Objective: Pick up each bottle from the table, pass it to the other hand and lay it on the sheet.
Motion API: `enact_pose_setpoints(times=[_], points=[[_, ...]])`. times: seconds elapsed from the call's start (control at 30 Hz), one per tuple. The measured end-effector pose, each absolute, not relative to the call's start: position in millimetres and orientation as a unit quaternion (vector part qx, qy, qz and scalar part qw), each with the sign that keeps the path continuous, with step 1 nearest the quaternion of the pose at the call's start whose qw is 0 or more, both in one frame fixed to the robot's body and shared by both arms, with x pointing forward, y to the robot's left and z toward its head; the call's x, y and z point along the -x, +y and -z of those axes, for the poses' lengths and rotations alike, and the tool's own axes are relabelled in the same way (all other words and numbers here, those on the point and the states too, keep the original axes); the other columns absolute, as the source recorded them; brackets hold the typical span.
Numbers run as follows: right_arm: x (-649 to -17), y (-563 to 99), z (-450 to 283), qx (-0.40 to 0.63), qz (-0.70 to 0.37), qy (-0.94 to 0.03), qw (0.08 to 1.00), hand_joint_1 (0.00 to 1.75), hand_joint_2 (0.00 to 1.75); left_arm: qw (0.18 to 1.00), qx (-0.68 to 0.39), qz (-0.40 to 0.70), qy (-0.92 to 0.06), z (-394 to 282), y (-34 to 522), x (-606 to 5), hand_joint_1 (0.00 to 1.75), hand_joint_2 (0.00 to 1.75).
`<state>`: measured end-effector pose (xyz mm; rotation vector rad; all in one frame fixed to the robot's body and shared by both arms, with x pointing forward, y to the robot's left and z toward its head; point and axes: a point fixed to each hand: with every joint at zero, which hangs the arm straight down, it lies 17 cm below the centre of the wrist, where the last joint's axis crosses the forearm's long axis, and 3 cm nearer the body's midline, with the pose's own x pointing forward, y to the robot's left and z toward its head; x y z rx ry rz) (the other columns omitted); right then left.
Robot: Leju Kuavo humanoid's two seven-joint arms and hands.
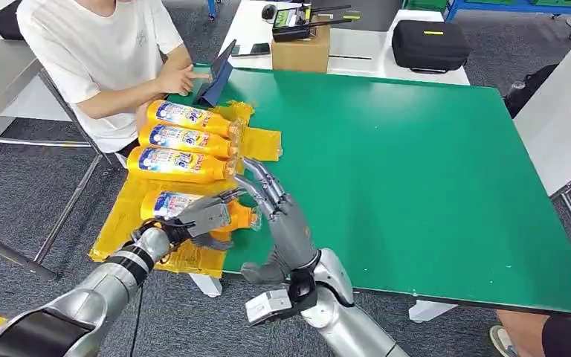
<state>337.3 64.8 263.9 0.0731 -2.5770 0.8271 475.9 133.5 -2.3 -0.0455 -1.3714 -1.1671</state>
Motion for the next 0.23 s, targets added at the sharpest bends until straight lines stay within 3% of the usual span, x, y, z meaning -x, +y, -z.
enact_pose_setpoints(times=[0.23], points=[[-337.1,66.6,-260.7,-0.027,-0.304,-0.928,0.215,0.00,0.00,0.624,0.027,0.497,-0.603,0.2,131.0,-475.2,0.00,1.75]])
